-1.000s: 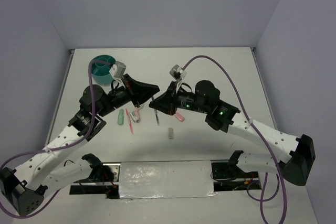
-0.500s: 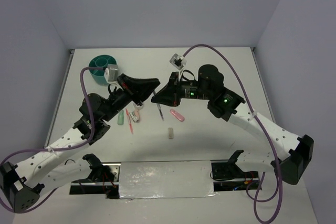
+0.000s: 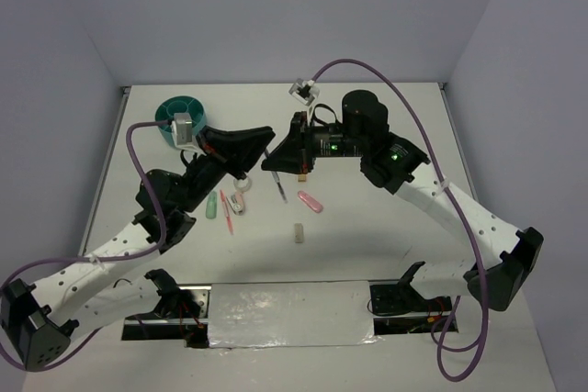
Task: Sort the stationery into containers
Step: Close the pen cap on the pen, then place the pen in the storage box.
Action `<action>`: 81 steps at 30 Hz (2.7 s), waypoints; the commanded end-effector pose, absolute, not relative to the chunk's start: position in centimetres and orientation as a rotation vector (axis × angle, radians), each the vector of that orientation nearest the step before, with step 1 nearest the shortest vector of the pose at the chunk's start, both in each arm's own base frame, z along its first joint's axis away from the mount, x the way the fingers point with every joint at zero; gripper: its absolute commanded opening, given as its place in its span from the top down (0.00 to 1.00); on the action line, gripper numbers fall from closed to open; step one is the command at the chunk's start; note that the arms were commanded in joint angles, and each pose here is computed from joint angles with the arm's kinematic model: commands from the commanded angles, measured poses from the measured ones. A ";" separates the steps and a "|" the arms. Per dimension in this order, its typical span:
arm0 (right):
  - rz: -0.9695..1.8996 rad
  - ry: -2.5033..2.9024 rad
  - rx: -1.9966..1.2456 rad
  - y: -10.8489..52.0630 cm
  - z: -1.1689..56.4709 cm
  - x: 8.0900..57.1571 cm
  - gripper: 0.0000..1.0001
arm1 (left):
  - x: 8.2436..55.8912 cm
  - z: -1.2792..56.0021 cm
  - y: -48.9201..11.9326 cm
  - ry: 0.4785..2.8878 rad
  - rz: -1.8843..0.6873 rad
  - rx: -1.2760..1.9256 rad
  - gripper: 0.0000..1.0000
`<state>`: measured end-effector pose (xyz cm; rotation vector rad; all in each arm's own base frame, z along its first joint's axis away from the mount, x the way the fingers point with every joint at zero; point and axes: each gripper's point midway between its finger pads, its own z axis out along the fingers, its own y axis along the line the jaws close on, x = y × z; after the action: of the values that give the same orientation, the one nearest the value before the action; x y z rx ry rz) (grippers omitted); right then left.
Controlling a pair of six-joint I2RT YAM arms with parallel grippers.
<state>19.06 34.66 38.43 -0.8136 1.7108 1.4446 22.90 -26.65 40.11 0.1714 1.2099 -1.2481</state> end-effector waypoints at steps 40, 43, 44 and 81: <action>1.341 1.281 -0.850 33.2 38.7 19.4 0.00 | 25.2 35.1 -22.0 1.591 -0.775 0.095 1.00; 1.226 1.361 -0.842 31.7 35.2 20.4 0.00 | 27.8 34.5 -19.2 1.583 -0.626 -0.013 1.00; 1.184 1.439 -0.837 31.2 32.6 20.8 0.00 | 28.4 34.6 -18.5 1.575 -0.596 -0.038 1.00; 1.121 1.399 -0.697 25.8 28.7 17.0 0.00 | 56.4 29.4 8.7 1.315 0.078 -0.509 1.00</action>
<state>16.80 25.54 27.22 -0.6885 1.4578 1.1227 56.01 8.57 27.11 -0.5341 1.4111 0.1114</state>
